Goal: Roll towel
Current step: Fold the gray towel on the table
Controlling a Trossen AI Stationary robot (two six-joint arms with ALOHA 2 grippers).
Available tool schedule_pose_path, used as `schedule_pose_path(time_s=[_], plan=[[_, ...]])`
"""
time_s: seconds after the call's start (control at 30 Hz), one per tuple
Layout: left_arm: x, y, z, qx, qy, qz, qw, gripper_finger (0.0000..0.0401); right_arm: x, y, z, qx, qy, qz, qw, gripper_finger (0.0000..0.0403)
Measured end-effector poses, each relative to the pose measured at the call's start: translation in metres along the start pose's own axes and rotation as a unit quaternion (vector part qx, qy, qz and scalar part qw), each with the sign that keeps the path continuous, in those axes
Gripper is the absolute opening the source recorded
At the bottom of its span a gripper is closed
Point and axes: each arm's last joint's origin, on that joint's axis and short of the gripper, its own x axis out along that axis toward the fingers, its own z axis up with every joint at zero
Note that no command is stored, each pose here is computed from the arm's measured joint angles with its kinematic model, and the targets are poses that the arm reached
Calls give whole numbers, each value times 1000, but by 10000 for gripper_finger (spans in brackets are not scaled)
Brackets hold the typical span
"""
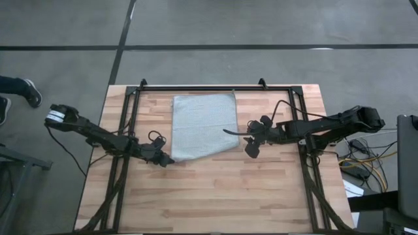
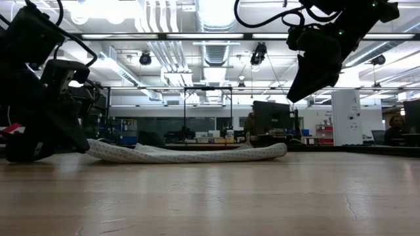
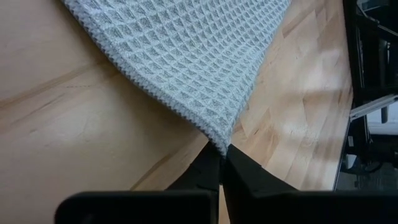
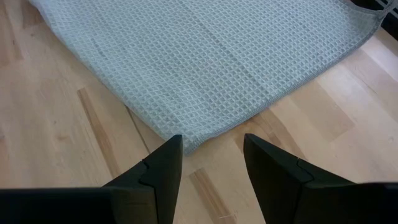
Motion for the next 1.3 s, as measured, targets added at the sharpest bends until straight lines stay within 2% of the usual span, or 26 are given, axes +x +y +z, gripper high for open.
schedule_pose_path(time_s=[0.8,1.03,1.3], plan=[[0,0,0,1,-1,1,1000,5,0,2,3,17,-16,9,1000,169],[0,0,0,1,-1,1,1000,13,0,6,10,96,-43,43,994,169],[0,0,0,1,-1,1,1000,9,0,8,9,116,-35,73,990,169]])
